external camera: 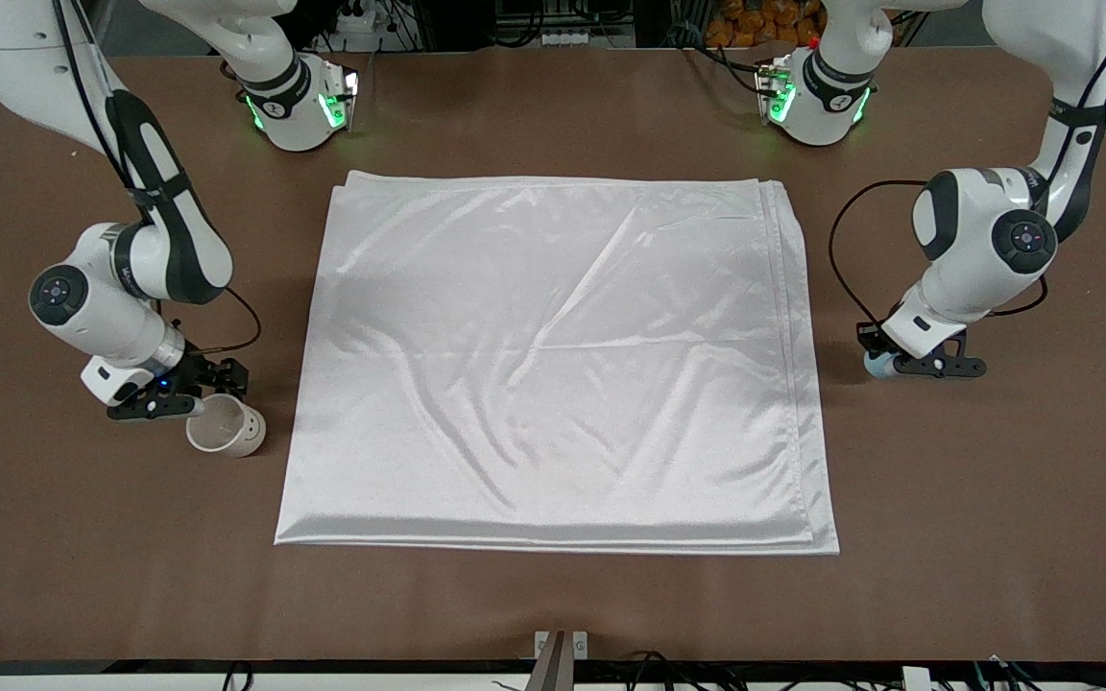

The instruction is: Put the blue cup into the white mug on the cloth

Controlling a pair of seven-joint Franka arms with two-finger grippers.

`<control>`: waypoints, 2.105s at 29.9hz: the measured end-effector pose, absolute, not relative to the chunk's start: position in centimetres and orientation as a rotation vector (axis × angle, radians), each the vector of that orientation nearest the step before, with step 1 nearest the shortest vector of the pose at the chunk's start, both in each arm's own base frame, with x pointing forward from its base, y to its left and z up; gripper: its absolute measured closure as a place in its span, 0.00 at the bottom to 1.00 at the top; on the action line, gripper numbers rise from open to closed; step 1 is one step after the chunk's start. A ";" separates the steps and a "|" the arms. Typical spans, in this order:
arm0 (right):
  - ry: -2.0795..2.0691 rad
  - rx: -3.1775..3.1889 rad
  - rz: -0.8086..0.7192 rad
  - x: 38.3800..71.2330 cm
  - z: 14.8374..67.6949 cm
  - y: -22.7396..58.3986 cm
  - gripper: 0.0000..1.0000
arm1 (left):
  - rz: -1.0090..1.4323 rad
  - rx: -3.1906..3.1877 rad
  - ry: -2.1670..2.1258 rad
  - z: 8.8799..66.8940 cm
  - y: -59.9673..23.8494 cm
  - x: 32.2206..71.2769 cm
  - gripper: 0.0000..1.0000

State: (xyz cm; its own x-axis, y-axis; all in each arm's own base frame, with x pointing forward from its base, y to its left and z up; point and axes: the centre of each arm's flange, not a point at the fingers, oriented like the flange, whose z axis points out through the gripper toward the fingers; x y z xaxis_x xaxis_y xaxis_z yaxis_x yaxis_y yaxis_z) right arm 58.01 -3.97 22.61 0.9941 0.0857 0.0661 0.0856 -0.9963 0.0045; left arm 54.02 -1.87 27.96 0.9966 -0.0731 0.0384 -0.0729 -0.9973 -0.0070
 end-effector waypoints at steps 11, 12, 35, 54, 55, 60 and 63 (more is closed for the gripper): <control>0.135 3.135 0.103 58.0 22.2 -4.0 0.28 | -0.083 -3.140 0.122 33.5 -2.2 55.7 0.96; 0.135 3.135 0.103 58.0 22.2 -4.0 0.31 | -0.082 -3.140 0.123 34.0 -2.2 55.8 0.96; 0.162 3.151 0.085 60.3 28.8 -2.7 0.81 | -0.132 -3.126 0.205 44.1 -4.8 55.2 0.96; -0.127 3.232 0.135 61.0 38.8 18.2 0.81 | -0.155 -3.113 0.208 47.3 -6.4 55.5 0.96; -0.142 3.234 0.134 60.7 38.9 19.4 0.81 | -0.156 -3.113 0.208 47.3 -6.4 55.5 0.96; -0.226 3.247 0.129 58.9 39.3 25.8 0.81 | -0.166 -3.113 0.209 47.6 -6.5 55.6 0.96; -0.260 3.253 0.120 57.6 39.2 29.6 0.81 | -0.178 -3.113 0.210 48.0 -6.5 55.7 0.96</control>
State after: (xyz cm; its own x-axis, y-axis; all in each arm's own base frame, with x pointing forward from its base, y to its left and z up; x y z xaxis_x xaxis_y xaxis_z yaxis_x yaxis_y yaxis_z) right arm 57.65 29.63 39.17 0.9846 -0.1628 0.0630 -0.1537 -0.9796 -0.1291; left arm 55.71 -6.51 47.99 0.9845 -0.1346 0.1121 -0.1327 -0.9909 -0.0244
